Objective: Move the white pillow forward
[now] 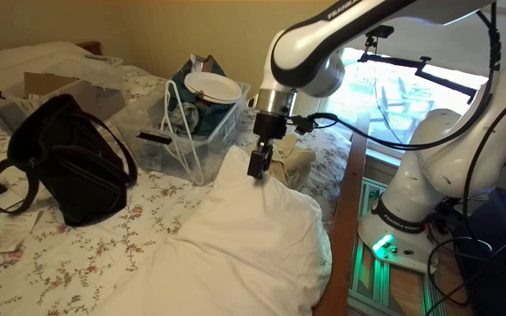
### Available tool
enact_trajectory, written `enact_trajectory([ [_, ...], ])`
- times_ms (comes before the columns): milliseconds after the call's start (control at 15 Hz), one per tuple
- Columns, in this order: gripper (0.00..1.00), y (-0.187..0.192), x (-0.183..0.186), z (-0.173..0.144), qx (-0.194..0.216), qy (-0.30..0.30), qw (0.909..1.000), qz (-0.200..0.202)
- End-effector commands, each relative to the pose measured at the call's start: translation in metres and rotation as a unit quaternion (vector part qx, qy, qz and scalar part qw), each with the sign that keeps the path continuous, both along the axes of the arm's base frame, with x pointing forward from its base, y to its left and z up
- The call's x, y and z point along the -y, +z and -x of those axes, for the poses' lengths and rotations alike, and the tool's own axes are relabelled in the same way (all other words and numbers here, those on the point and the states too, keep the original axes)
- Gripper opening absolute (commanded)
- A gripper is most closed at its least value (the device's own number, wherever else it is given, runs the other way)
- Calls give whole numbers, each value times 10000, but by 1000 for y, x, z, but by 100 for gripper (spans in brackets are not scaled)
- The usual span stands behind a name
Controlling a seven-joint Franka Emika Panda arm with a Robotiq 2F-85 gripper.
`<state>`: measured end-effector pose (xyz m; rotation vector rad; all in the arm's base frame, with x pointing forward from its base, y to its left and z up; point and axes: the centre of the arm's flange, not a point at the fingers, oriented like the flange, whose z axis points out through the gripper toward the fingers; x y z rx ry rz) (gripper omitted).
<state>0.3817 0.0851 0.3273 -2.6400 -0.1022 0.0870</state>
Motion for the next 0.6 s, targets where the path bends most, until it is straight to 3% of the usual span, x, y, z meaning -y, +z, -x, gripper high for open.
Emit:
enact_trajectory([
  [0,3,-69,-9,-27,-671,-340,9951,646],
  [267,3,-61,-38,-43,-780,-310,9870,1367],
  [533,2,-39,-68,-55,-645,-174,9810,1819],
])
